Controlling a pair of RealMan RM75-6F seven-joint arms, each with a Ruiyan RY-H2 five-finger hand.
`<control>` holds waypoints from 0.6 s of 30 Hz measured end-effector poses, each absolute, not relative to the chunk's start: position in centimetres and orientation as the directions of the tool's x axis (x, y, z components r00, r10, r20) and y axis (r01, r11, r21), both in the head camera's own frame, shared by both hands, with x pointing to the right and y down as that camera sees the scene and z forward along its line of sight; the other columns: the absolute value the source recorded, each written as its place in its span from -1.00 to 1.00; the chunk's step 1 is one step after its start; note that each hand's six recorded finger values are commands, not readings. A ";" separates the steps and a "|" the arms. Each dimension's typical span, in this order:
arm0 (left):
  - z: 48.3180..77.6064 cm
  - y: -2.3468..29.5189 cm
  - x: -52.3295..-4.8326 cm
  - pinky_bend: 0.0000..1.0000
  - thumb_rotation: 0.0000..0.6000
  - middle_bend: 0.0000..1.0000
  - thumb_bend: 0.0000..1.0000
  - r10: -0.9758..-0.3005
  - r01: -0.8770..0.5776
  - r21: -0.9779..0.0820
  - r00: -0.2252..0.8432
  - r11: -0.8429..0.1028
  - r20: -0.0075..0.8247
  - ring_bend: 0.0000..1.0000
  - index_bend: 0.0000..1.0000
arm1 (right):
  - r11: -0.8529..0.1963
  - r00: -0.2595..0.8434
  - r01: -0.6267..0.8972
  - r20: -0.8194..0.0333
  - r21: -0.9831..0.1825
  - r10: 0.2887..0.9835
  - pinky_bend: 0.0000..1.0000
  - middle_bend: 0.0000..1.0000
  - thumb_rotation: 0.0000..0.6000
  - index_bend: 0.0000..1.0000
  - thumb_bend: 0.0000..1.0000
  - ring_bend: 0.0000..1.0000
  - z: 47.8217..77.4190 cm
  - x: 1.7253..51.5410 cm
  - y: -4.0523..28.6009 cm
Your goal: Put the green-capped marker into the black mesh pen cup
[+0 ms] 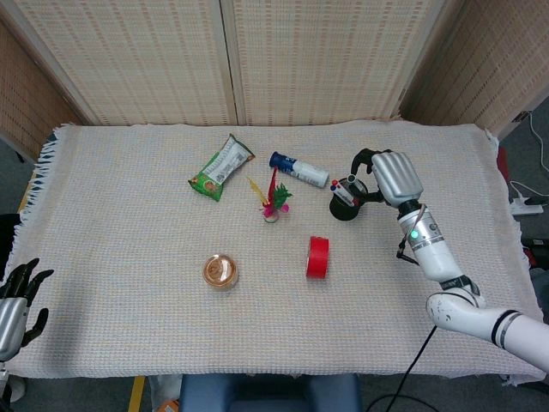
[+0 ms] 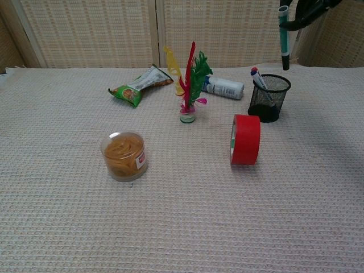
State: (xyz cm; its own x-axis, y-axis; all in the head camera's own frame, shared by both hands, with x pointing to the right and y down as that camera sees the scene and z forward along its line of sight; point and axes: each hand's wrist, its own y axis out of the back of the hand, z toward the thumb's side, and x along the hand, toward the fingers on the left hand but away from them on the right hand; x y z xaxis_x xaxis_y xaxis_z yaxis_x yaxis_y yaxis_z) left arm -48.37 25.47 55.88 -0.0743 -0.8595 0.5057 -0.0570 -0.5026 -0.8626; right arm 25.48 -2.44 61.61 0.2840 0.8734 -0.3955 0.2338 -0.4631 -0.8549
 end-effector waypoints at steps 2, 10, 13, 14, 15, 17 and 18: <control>56.0 25.5 -48.4 -0.51 1.00 -0.99 -0.17 -0.858 -0.055 -0.861 -0.076 -0.505 0.508 -1.00 -0.62 | -0.469 0.270 0.224 -0.407 -0.855 0.872 -0.15 -0.17 1.00 0.22 -0.45 -0.03 62.3 25.8 -3.0; 56.1 25.4 -48.8 -0.51 1.00 -0.99 -0.16 -0.857 -0.054 -0.862 -0.091 -0.504 0.507 -1.00 -0.62 | -0.507 0.242 0.226 -0.456 -0.832 0.856 -0.15 -0.17 1.00 0.21 -0.45 -0.03 65.9 26.0 -3.7; 56.1 25.3 -48.9 -0.51 1.00 -0.99 -0.17 -0.858 -0.056 -0.863 -0.096 -0.502 0.505 -1.00 -0.62 | -0.527 0.239 0.230 -0.478 -0.818 0.845 -0.15 -0.17 1.00 0.21 -0.44 -0.03 67.5 26.0 -3.3; 56.1 25.3 -49.0 -0.51 1.00 -0.99 -0.17 -0.857 -0.057 -0.863 -0.097 -0.502 0.505 -1.00 -0.62 | -0.535 0.238 0.231 -0.486 -0.813 0.841 -0.15 -0.17 1.00 0.21 -0.44 -0.03 68.2 26.0 -3.2; 56.1 25.3 -49.0 -0.51 1.00 -0.99 -0.17 -0.857 -0.057 -0.863 -0.098 -0.502 0.506 -1.00 -0.62 | -0.541 0.237 0.231 -0.492 -0.809 0.838 -0.15 -0.17 1.00 0.21 -0.44 -0.03 68.6 26.1 -3.0; 56.1 25.3 -49.1 -0.51 1.00 -0.99 -0.17 -0.856 -0.057 -0.862 -0.099 -0.503 0.507 -1.00 -0.62 | -0.553 0.236 0.234 -0.505 -0.800 0.830 -0.15 -0.17 1.00 0.21 -0.43 -0.03 69.6 26.2 -2.6; 56.1 25.3 -49.1 -0.51 1.00 -0.99 -0.17 -0.856 -0.057 -0.862 -0.099 -0.504 0.507 -1.00 -0.62 | -0.558 0.235 0.235 -0.510 -0.796 0.827 -0.15 -0.17 1.00 0.21 -0.43 -0.03 70.0 26.3 -2.4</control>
State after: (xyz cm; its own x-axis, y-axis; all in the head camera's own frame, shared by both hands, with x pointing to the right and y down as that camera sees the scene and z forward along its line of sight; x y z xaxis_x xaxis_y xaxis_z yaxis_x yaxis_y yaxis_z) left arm -49.07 25.31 56.15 -0.0989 -0.8563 0.5070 -0.0570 -0.5037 -0.8620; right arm 26.33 -2.43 69.99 0.2354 0.8271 -0.5103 0.2355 -0.5580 -0.7958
